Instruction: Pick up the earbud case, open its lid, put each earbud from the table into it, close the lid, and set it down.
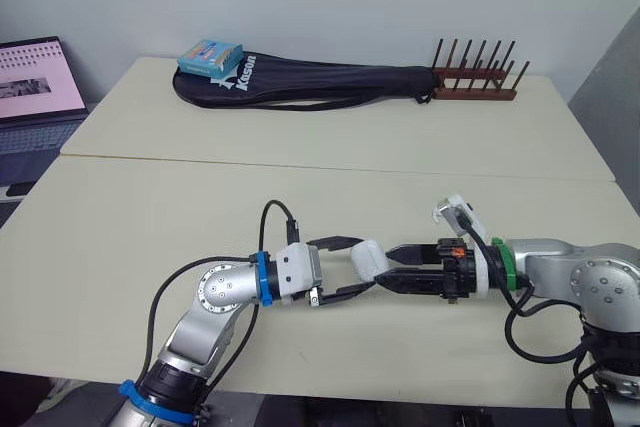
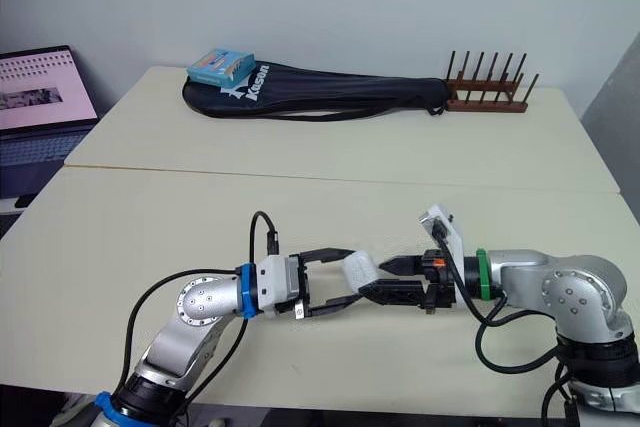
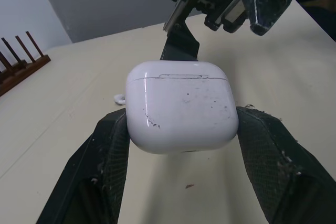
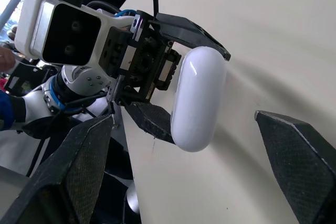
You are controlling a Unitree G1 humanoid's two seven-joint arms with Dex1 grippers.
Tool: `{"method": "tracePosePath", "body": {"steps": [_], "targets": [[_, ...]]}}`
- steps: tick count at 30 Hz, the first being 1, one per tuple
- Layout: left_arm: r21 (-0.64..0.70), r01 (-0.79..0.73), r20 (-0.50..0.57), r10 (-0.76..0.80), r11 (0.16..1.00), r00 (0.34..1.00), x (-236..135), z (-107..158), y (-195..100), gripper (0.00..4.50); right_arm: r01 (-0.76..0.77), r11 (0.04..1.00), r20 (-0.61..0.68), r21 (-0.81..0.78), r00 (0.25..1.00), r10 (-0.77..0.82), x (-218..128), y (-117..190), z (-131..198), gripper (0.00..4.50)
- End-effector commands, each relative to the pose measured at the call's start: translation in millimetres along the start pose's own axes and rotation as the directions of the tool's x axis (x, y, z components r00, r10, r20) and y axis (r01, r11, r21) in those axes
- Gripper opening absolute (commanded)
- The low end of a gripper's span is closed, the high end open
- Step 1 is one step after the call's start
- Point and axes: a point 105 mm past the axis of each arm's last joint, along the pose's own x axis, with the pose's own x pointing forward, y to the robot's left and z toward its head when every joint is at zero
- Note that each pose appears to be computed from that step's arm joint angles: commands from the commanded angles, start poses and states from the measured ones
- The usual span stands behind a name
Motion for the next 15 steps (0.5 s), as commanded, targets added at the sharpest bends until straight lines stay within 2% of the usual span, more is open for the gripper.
{"method": "tracePosePath", "body": {"steps": [1,5,7,9,15], "targets": [[0.039,0.004,0.034,-0.005,0.999,0.999,5.0,7.6,-0.3,2.74,-0.030,0.999,-0.010,-0.017,1.000,0.029,4.7,5.0,2.1,4.50],[0.042,0.002,0.036,-0.003,0.999,0.999,6.3,7.5,-1.8,2.74,-0.028,1.000,-0.010,-0.013,1.000,0.028,9.2,2.7,2.1,4.50],[0.044,0.004,0.037,-0.005,0.999,0.999,6.9,7.7,-3.1,2.74,-0.028,1.000,-0.009,-0.013,1.000,0.028,10.8,1.7,2.9,4.12],[0.044,0.004,0.037,-0.005,0.999,0.999,7.2,7.6,-4.0,2.74,-0.027,1.000,-0.007,-0.010,1.000,0.027,11.8,0.8,3.6,3.54],[0.050,-0.008,0.042,0.006,0.999,0.999,7.9,7.5,-3.9,2.74,-0.030,0.999,-0.018,-0.010,0.999,0.030,12.2,-0.4,3.9,1.35]]}}
